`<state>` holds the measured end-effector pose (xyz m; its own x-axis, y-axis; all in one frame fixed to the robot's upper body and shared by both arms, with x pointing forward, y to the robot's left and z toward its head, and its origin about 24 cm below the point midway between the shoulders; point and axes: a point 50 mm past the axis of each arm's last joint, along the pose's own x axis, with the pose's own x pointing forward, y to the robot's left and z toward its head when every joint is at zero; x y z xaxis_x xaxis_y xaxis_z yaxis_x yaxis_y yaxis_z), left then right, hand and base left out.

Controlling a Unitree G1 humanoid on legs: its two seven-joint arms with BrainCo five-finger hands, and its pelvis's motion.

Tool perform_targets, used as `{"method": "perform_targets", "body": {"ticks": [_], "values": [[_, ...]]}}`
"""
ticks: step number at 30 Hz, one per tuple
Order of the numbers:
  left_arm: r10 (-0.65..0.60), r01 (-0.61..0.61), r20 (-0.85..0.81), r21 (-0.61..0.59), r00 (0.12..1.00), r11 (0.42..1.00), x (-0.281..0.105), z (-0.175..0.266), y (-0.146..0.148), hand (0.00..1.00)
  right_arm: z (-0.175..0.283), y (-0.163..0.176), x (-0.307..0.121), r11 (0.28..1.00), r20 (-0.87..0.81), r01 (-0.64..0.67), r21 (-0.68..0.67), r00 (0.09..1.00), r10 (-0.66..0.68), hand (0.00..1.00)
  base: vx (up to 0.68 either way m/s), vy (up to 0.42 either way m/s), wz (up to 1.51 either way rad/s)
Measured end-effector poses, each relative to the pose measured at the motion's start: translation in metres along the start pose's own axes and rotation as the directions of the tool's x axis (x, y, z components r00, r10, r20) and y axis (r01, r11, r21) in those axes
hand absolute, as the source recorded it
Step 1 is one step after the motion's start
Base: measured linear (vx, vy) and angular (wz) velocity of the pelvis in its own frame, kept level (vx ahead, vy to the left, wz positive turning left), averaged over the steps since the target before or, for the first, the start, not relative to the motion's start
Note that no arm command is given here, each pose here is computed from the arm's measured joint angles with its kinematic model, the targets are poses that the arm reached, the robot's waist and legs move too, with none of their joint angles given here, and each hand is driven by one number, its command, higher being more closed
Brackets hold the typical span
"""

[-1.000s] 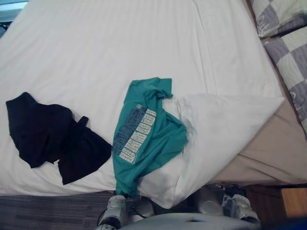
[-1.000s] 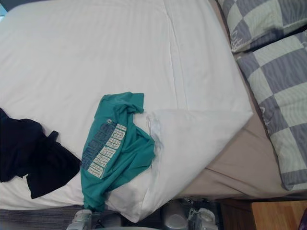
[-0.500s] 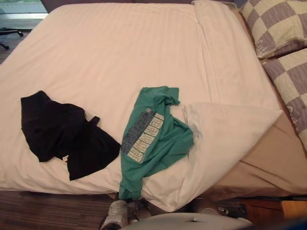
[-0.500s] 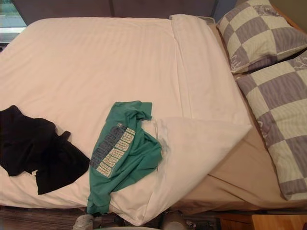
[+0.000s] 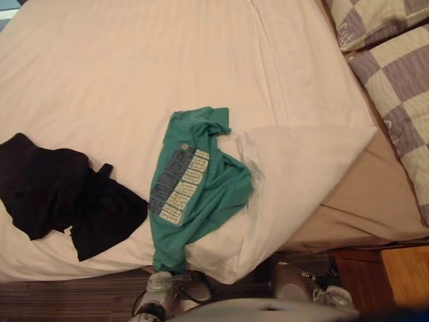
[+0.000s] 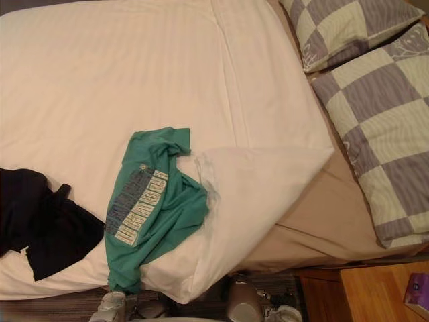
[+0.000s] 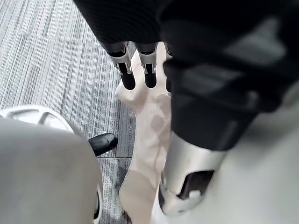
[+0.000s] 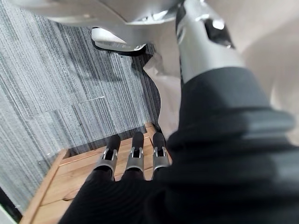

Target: Tidy the bed and pick cloth on bed and put in laundry

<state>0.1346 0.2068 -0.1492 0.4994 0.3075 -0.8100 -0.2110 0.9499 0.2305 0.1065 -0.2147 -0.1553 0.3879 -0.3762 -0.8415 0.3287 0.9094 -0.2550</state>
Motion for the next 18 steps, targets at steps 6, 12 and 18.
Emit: {"method": "perform_targets", "body": {"ticks": [6, 12, 18], "values": [[-0.014, 0.013, 0.037, 0.029, 0.999, 1.000, 0.002, 0.012, -0.002, 0.00, 0.002, 0.003, 0.001, 0.999, -0.004, -0.017, -0.041, 1.000, 0.017, 0.00, -0.02, 0.022, -0.08], [-0.010, 0.011, 0.051, -0.028, 0.999, 1.000, 0.005, 0.025, -0.006, 0.00, 0.011, 0.010, 0.001, 0.999, 0.041, -0.027, -0.030, 0.999, 0.028, 0.00, 0.03, -0.008, -0.18], [0.027, -0.019, 0.071, -0.111, 0.997, 0.994, 0.003, 0.028, -0.011, 0.00, 0.017, 0.003, 0.000, 0.999, 0.074, 0.030, -0.015, 0.997, -0.029, 0.00, -0.03, -0.063, -0.39]]}}
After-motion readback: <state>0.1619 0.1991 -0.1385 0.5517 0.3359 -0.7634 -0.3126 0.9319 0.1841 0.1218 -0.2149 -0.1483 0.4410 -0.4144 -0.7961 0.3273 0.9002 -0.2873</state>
